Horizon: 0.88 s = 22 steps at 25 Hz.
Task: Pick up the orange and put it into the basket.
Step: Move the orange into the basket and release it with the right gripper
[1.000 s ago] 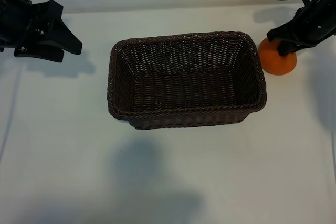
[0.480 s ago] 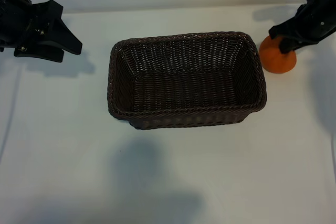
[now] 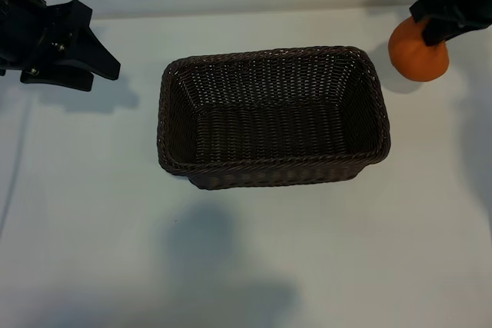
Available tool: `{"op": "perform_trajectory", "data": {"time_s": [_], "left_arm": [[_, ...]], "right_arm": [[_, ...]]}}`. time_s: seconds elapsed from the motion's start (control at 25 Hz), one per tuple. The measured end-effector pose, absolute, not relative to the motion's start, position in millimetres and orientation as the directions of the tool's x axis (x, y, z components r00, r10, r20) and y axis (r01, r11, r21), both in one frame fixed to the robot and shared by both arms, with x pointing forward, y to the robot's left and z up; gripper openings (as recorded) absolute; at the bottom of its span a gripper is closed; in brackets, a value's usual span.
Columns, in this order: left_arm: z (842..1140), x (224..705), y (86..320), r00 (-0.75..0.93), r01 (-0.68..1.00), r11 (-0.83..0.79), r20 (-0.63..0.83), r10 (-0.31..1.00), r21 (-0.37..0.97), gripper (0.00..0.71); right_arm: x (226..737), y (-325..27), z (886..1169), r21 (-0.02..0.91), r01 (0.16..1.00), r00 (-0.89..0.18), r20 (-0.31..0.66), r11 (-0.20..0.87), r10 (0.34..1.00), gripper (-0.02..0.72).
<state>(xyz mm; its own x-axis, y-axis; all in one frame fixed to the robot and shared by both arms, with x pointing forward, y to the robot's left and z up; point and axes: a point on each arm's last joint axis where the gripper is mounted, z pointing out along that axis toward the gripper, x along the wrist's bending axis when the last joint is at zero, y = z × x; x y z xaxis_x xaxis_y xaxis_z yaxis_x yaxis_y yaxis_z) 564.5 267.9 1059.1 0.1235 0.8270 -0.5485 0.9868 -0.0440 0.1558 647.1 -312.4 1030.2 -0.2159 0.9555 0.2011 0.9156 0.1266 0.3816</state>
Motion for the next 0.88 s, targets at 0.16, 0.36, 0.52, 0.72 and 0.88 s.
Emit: {"op": "perform_trajectory", "data": {"time_s": [0.16, 0.36, 0.52, 0.72, 0.88], "left_arm": [[1059.1, 564.5, 267.9, 0.123, 0.987, -0.043, -0.549, 0.827, 0.155, 0.518], [1059.1, 564.5, 267.9, 0.123, 0.987, -0.043, -0.549, 0.827, 0.155, 0.518], [1059.1, 564.5, 267.9, 0.123, 0.987, -0.043, -0.549, 0.827, 0.155, 0.518], [1059.1, 564.5, 267.9, 0.123, 0.987, -0.043, -0.549, 0.827, 0.155, 0.518], [1059.1, 564.5, 267.9, 0.123, 0.987, -0.043, -0.549, 0.827, 0.155, 0.518]], "right_arm": [[640.4, -312.1, 1048.0, 0.364, 0.921, -0.224, 0.198, 0.141, 0.954, 0.049], [631.2, -311.4, 1066.0, 0.37, 0.918, -0.227, 0.192, 0.144, 0.955, 0.049], [625.7, -310.5, 1073.5, 0.367, 0.919, -0.23, 0.197, 0.146, 0.953, 0.049], [623.1, -310.0, 1074.2, 0.349, 0.925, -0.232, 0.205, 0.15, 0.951, 0.049], [621.5, -309.6, 1073.8, 0.333, 0.93, -0.233, 0.212, 0.154, 0.949, 0.049]]}}
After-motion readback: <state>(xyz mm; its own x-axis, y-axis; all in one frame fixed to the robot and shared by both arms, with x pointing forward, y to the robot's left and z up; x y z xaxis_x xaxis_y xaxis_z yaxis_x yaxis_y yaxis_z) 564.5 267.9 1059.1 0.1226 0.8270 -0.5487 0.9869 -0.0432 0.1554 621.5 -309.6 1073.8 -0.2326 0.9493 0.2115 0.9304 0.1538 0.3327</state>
